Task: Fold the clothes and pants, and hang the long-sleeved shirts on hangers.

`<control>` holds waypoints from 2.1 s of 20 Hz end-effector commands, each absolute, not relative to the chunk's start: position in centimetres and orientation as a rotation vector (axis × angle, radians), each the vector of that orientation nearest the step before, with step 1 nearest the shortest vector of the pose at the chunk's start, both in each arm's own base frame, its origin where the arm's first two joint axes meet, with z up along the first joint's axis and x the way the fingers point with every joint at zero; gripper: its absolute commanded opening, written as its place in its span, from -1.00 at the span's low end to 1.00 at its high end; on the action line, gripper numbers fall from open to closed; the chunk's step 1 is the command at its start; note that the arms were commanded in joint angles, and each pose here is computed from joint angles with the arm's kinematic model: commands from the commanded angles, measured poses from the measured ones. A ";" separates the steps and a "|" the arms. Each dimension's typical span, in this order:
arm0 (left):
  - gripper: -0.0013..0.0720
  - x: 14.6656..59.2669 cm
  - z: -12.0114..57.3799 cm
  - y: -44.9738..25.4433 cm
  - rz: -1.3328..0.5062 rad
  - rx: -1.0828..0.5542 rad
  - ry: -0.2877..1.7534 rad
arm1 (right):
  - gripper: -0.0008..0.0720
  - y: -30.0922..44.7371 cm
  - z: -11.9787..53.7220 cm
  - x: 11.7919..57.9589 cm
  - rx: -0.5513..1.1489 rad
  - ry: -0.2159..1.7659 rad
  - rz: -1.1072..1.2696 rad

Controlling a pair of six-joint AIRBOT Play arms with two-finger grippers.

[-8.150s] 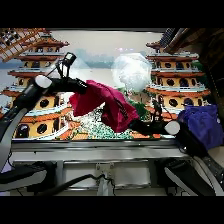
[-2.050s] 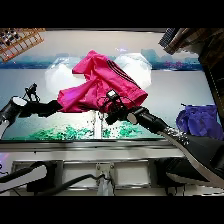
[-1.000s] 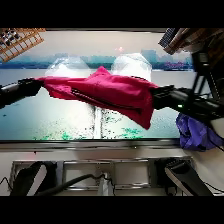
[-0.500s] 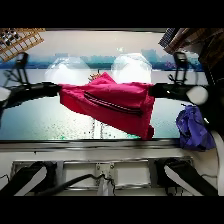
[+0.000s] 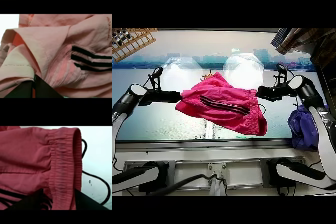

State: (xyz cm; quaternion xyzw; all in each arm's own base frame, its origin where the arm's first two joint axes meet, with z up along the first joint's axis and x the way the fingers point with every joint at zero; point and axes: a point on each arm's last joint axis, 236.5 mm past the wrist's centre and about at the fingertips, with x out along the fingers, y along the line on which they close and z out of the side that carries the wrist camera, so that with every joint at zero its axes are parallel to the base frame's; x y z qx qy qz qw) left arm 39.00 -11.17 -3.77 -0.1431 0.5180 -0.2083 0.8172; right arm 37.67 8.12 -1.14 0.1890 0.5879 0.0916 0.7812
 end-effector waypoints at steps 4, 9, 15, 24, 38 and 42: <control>-0.95 38.3 -4.4 -11.3 -0.455 -0.306 1.144 | 0.25 10.4 -0.3 33.1 0.547 1.325 0.244; -0.95 38.2 -4.5 -11.3 -0.457 -0.307 1.148 | 0.18 10.6 -3.3 30.9 0.591 1.398 0.211; -0.95 38.2 -4.5 -11.3 -0.457 -0.307 1.148 | 0.13 10.0 -5.0 31.2 0.595 1.384 0.170; -0.95 38.2 -4.5 -11.3 -0.457 -0.307 1.147 | -0.01 7.3 -6.5 29.7 0.433 1.445 0.122; -0.95 38.4 -4.3 -11.2 -0.454 -0.304 1.138 | -0.75 12.9 -7.2 33.6 0.727 1.364 0.272; -0.95 38.9 -1.9 -9.2 -0.423 -0.326 1.082 | -0.89 14.5 -1.4 35.2 0.729 1.245 0.401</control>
